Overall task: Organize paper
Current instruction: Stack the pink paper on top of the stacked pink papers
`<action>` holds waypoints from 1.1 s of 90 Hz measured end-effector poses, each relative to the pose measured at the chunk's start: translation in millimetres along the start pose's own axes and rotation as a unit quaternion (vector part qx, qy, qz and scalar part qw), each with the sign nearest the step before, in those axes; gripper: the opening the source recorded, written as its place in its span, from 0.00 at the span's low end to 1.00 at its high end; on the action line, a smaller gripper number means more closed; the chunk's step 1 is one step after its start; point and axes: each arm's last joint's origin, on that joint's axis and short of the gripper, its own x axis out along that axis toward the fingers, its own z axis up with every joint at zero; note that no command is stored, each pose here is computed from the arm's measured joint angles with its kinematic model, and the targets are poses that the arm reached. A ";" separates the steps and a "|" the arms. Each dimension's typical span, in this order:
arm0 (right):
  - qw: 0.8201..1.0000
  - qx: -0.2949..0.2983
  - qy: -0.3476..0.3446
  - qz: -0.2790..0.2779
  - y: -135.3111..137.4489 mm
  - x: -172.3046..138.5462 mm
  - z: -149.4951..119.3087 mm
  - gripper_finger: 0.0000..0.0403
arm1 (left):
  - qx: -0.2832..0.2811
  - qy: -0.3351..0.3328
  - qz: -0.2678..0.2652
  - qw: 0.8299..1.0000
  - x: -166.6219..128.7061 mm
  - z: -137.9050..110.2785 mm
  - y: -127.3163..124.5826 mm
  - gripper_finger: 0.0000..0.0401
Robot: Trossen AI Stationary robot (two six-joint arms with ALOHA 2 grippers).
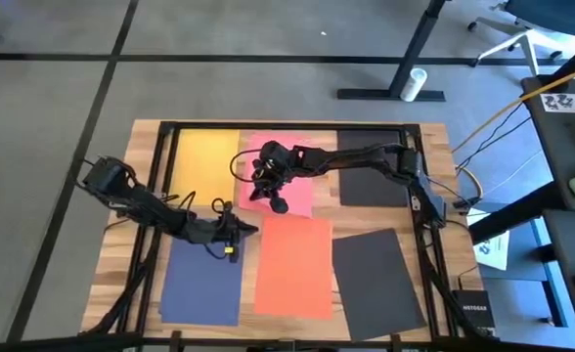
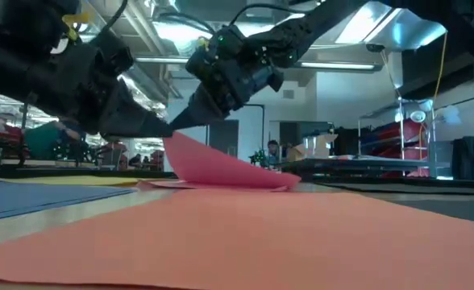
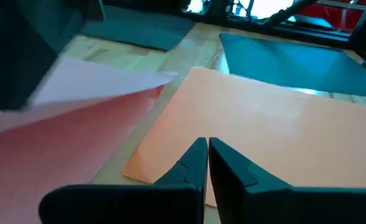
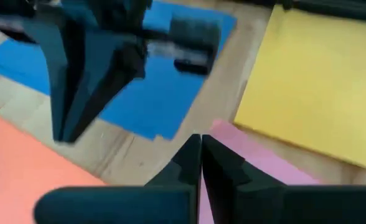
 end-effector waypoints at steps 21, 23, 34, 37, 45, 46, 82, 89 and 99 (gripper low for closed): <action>0.999 -0.013 -0.017 -0.028 -3.7 0.7 3.8 0.00 | 0.002 -0.001 0.000 1.000 9.2 -0.9 -5.6 0.00; 0.999 -0.013 -0.018 -0.029 -3.9 0.7 4.1 0.00 | 0.003 -0.003 -0.002 1.000 9.7 0.1 -6.7 0.00; 0.999 -0.015 -0.020 -0.032 -4.1 0.7 4.8 0.00 | 0.012 -0.007 -0.007 1.000 10.1 1.7 -10.2 0.00; 0.999 -0.015 -0.020 -0.034 -4.3 0.7 4.8 0.00 | 0.012 -0.007 -0.008 1.000 10.0 1.6 -10.3 0.00; 0.999 -0.016 -0.019 -0.047 -5.2 0.6 5.3 0.00 | 0.012 -0.004 -0.008 1.000 10.0 1.1 -10.3 0.00; 0.998 -0.016 -0.019 -0.050 -5.3 0.6 5.4 0.00 | 0.012 -0.004 -0.008 1.000 10.0 1.1 -10.3 0.00; 0.997 -0.013 -0.013 -0.078 -6.8 0.6 5.9 0.21 | 0.014 -0.003 -0.007 1.000 10.0 0.9 -10.2 0.00; 0.997 -0.005 -0.014 -0.078 -6.7 0.6 5.8 0.25 | 0.014 -0.003 -0.007 1.000 10.0 0.9 -10.2 0.00; 0.997 0.011 -0.001 -0.072 -5.7 0.8 3.0 0.26 | 0.014 -0.003 -0.007 1.000 10.0 0.9 -10.2 0.00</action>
